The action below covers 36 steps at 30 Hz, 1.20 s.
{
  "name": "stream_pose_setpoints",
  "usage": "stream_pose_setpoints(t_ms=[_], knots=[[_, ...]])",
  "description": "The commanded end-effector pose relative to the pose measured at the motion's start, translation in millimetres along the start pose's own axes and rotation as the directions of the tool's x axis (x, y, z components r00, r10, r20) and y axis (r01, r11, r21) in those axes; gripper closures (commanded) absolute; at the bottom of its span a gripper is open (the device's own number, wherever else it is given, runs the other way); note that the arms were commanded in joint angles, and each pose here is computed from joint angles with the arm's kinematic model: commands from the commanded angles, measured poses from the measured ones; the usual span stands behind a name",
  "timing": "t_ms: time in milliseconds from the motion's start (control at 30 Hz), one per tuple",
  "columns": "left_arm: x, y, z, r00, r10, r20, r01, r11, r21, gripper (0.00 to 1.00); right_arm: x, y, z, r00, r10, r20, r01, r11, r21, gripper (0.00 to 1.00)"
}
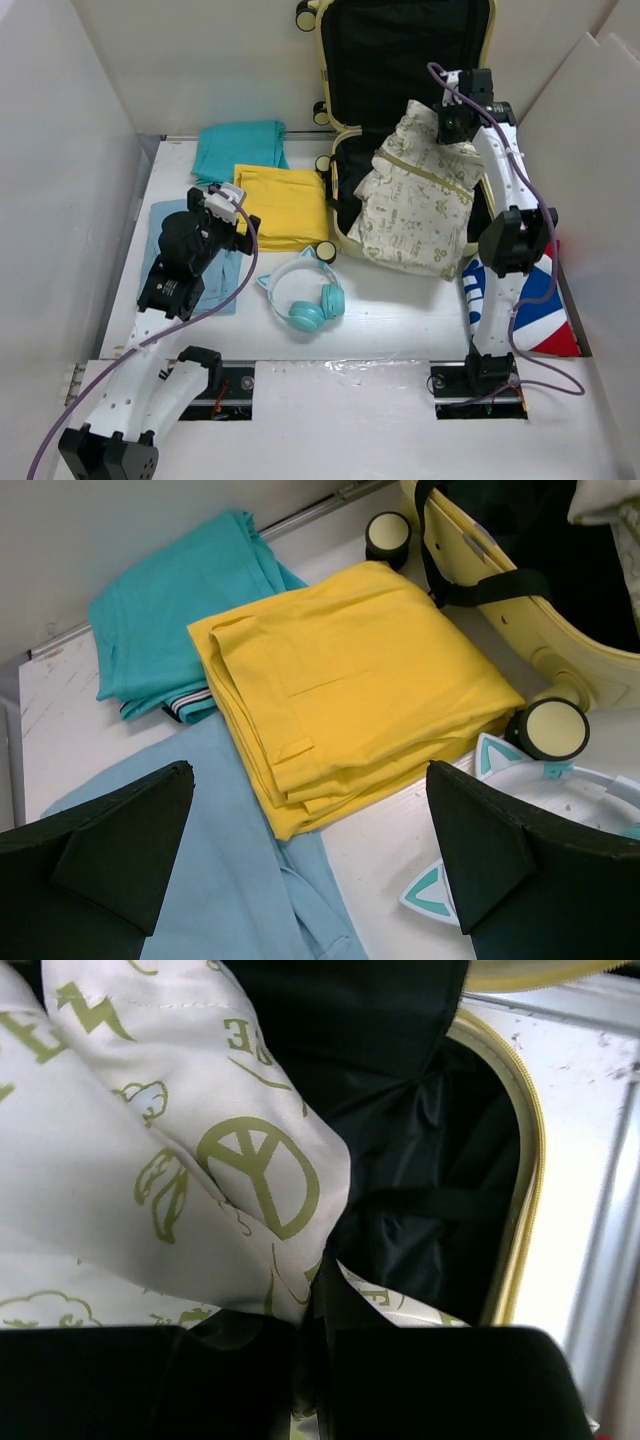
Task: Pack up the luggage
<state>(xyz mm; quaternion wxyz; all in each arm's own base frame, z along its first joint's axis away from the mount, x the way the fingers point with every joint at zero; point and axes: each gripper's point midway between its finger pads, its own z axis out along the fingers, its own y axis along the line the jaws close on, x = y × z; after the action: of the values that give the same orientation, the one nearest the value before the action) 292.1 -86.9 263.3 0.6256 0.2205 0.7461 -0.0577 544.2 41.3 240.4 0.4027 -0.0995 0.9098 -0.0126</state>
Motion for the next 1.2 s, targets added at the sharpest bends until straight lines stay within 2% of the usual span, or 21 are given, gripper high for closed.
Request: stream_pose_setpoints(t_ms=[0,67,200,333,433,500,567,667,700,733,767,800,867,900,933,1033,1100,1167], knots=[[-8,5,5,0.999,0.024,0.022,-0.024,1.0,-0.014,0.0,-71,-37,4,0.93,0.242,0.275,-0.235,0.97,-0.06,1.0],[-8,8,8,1.0,0.022,0.015,-0.022,1.0,-0.022,0.0,-56,-60,23,0.905,0.34,0.257,-0.337,0.94,-0.055,1.0],[-2,10,12,1.0,0.017,-0.009,-0.017,1.0,-0.025,0.0,-22,-74,55,0.82,0.535,0.201,-0.544,0.839,-0.016,1.0],[1,11,14,1.0,0.003,-0.017,-0.003,1.0,-0.023,0.0,-1,-80,62,0.765,0.615,0.194,-0.633,0.772,0.05,1.0],[1,11,14,1.0,0.003,-0.017,-0.003,1.0,-0.023,0.0,-5,-85,54,0.775,0.587,0.232,-0.622,0.774,0.12,1.0],[0,9,14,1.0,0.003,-0.015,-0.003,1.0,-0.014,0.0,-14,-91,44,0.805,0.533,0.26,-0.582,0.795,0.171,0.92],[0,9,14,1.0,0.003,-0.015,-0.003,1.0,-0.014,0.0,-18,-91,37,0.856,0.458,0.24,-0.509,0.83,0.23,0.94],[4,6,14,1.0,0.003,-0.013,-0.003,1.0,-0.005,0.0,2,-96,37,0.863,0.473,0.177,-0.504,0.822,0.264,0.99],[0,7,12,1.0,-0.007,0.005,0.007,1.0,-0.009,0.0,5,-91,36,0.865,0.476,0.161,-0.502,0.829,0.245,0.89],[0,7,12,1.0,-0.007,0.005,0.007,1.0,-0.009,0.0,15,-93,41,0.872,0.472,0.129,-0.49,0.839,0.236,0.73],[0,7,12,1.0,-0.007,0.005,0.007,1.0,-0.009,0.0,22,-93,40,0.893,0.438,0.103,-0.45,0.859,0.244,0.52],[0,7,12,1.0,-0.007,0.005,0.007,1.0,-0.009,0.0,19,-96,34,0.904,0.412,0.111,-0.427,0.867,0.256,0.2],[2,4,12,1.0,-0.008,-0.003,0.008,1.0,0.005,0.0,9,-98,17,0.937,0.328,0.116,-0.348,0.881,0.321,0.05],[4,3,11,1.0,-0.01,-0.011,0.01,1.0,0.007,0.0,-9,-101,-5,0.962,0.24,0.133,-0.273,0.891,0.364,0.0],[3,2,11,1.0,-0.01,-0.009,0.01,1.0,0.016,0.0,-12,-114,-20,0.971,0.197,0.137,-0.239,0.846,0.477,0.0],[-1,2,9,1.0,-0.008,-0.001,0.008,1.0,0.014,0.0,-48,-99,-72,0.985,0.035,0.169,-0.122,0.833,0.539,0.0],[-2,1,6,1.0,-0.008,0.003,0.008,1.0,0.023,0.0,-58,-52,-76,0.984,-0.065,0.164,-0.011,0.905,0.425,0.0],[-2,1,6,1.0,-0.008,0.003,0.008,1.0,0.023,0.0,-34,0,-70,0.983,-0.158,0.092,0.129,0.956,0.264,0.0]])
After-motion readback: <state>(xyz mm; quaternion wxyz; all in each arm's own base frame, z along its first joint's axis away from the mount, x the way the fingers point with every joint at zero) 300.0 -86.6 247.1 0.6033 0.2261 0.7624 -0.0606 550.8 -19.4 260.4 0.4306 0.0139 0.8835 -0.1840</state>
